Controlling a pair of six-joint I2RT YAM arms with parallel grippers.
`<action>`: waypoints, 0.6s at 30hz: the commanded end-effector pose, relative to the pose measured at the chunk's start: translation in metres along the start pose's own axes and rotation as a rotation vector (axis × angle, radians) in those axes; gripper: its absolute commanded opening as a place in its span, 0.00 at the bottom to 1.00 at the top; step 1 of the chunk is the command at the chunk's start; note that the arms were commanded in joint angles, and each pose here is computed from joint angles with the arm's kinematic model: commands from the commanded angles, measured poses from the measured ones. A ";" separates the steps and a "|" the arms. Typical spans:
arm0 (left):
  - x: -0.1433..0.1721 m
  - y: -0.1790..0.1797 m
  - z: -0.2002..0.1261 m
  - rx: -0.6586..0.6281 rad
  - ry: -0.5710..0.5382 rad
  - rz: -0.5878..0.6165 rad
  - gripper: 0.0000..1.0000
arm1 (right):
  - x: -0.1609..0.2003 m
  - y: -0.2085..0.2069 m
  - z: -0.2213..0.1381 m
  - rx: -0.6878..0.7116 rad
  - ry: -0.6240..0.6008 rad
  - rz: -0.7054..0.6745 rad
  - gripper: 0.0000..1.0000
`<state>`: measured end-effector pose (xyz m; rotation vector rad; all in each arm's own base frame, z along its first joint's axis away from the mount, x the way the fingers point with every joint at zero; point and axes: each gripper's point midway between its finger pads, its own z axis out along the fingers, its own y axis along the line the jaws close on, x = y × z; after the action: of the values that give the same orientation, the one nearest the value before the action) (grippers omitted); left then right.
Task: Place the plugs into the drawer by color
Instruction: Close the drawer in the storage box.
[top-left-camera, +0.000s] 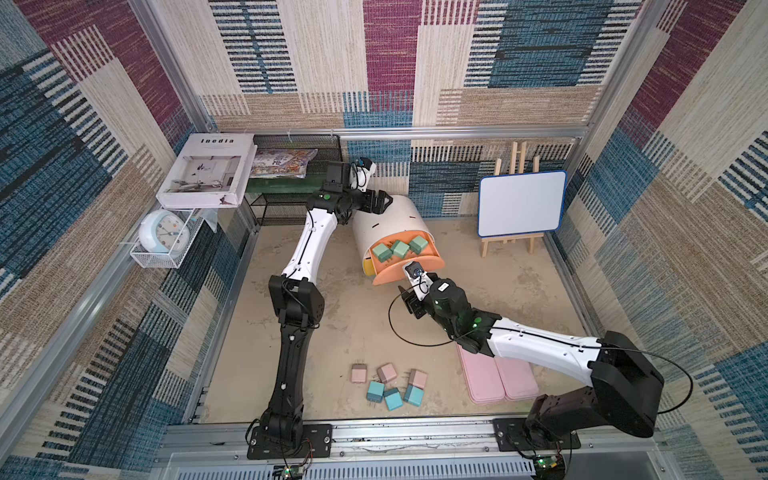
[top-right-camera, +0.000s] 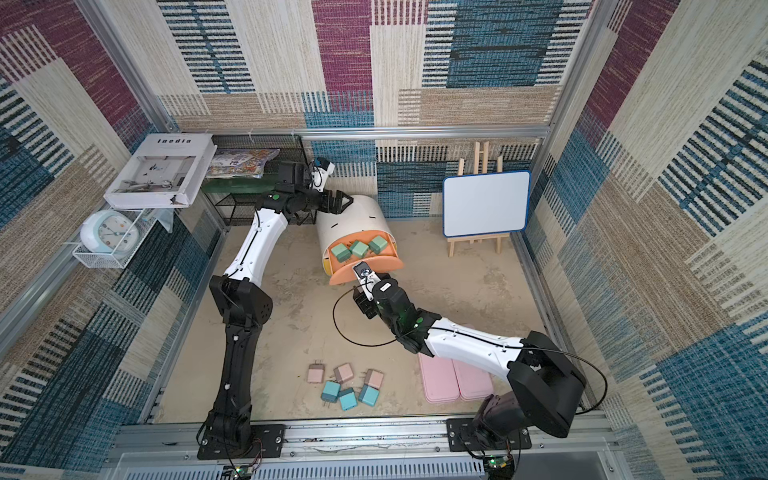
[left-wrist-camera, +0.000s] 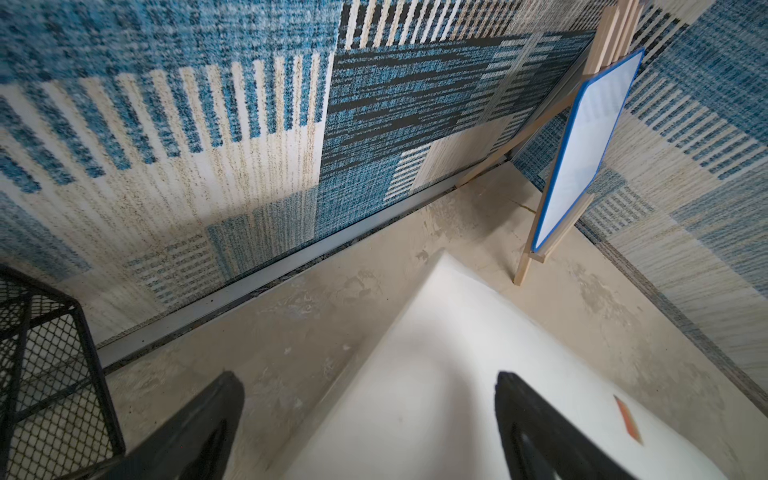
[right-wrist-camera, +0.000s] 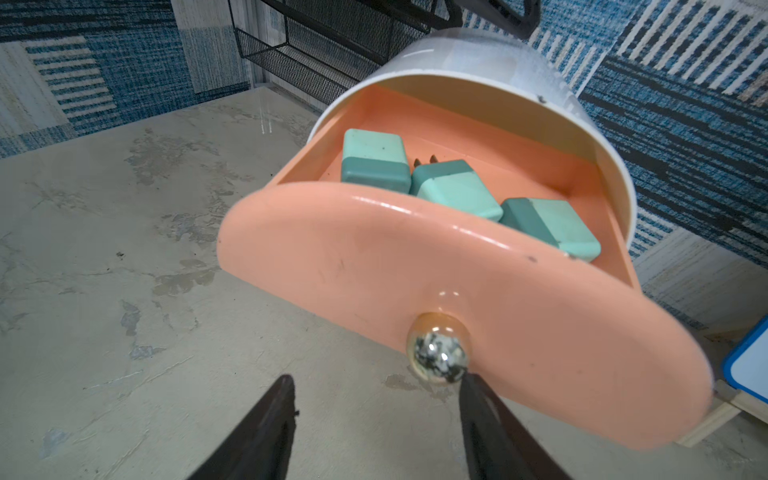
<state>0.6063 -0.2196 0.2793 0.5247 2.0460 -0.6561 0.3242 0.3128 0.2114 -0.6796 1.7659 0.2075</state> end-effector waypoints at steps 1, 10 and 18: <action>0.002 -0.002 0.002 0.023 0.003 -0.015 0.97 | -0.014 -0.005 0.005 0.033 -0.038 0.005 0.66; 0.008 -0.003 0.005 0.036 0.016 -0.032 0.95 | -0.029 -0.016 0.027 0.065 -0.054 0.012 0.66; 0.007 -0.004 0.003 0.037 0.016 -0.035 0.94 | -0.050 -0.027 0.056 0.066 -0.090 0.022 0.66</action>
<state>0.6043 -0.2230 0.2719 0.5122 2.0668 -0.7015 0.3849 0.3272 0.2341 -0.6026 1.7284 0.1625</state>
